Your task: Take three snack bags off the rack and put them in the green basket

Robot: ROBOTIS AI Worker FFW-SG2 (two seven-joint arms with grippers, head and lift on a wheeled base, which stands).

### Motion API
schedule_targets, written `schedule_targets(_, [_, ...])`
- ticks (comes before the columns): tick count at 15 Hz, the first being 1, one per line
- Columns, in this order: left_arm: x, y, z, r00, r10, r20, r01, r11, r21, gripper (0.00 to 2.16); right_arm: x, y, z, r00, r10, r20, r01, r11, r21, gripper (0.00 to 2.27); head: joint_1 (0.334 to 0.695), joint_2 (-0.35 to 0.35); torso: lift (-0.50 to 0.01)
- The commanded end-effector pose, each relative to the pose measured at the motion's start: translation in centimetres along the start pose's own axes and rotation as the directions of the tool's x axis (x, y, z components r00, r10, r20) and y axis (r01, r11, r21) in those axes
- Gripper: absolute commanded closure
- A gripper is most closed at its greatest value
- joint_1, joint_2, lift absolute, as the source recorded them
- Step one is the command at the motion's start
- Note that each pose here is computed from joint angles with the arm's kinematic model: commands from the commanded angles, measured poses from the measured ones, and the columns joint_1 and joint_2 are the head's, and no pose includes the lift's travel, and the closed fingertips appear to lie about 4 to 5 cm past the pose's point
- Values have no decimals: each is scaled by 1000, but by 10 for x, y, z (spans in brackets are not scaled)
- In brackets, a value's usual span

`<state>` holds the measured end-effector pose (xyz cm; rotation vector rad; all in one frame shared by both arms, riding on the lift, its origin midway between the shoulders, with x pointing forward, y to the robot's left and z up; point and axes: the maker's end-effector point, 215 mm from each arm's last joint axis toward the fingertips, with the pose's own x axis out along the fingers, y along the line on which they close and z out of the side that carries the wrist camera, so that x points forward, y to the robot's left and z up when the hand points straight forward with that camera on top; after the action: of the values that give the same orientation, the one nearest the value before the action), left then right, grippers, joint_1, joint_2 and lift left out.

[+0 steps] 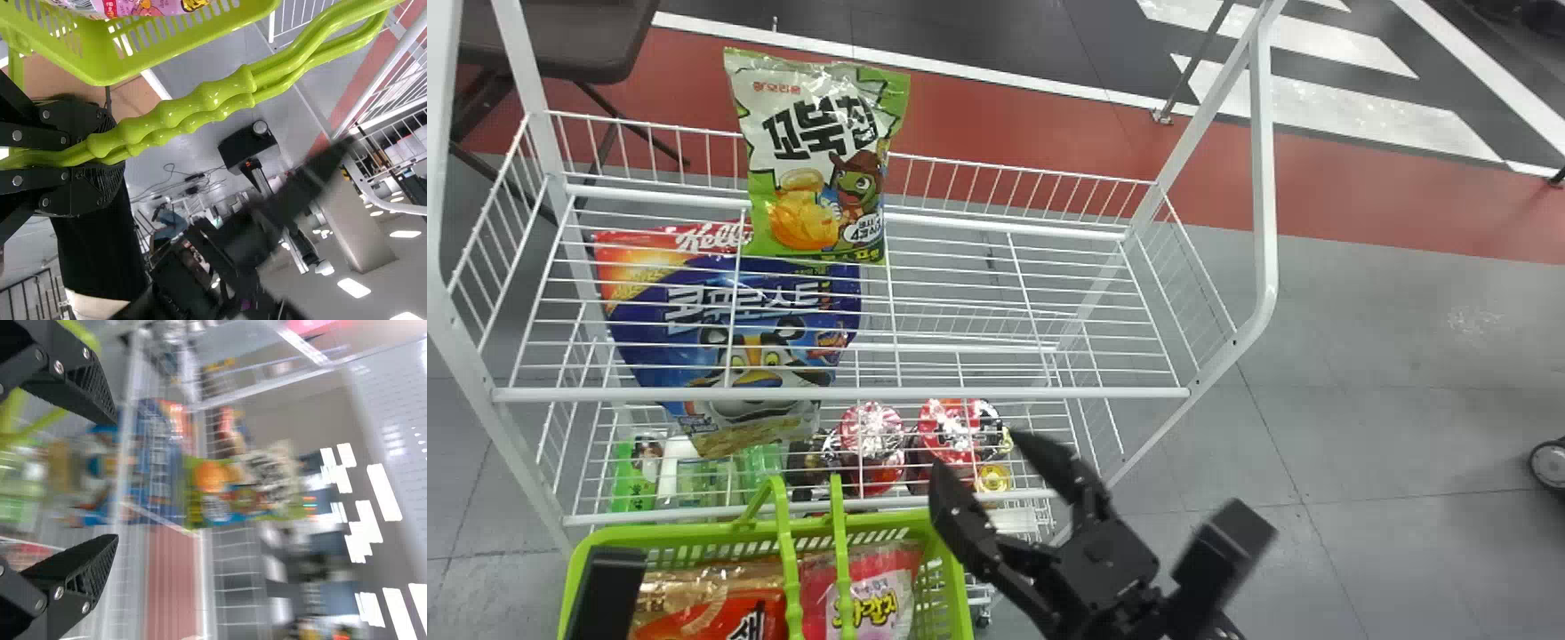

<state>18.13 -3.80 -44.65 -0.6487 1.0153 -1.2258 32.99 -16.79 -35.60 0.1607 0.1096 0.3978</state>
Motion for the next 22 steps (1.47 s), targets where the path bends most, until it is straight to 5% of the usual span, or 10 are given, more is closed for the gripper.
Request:
schedule_targets(1, [1, 3, -2, 1000, 0, 4, 0, 1000, 0, 1774, -10, 7, 38, 988, -44, 148, 47, 999, -18, 70, 695, -350, -26])
schedule_targets(4, [1, 5, -3, 1000, -1, 7, 1, 1000, -1, 1774, -13, 20, 52, 971, -156, 182, 159, 987, -4, 80, 695, -350, -26])
schedule_targets(8, [-2, 6, -6, 1000, 0, 8, 0, 1000, 1, 1774, -5, 26, 11, 989, -146, -27, 146, 989, 7, 80, 695, -350, -26])
schedule_targets(22, [-6, 5, -5, 1000, -4, 17, 4, 1000, 1, 1774, -6, 15, 34, 985, -169, 33, 169, 986, -8, 80, 695, -350, -26])
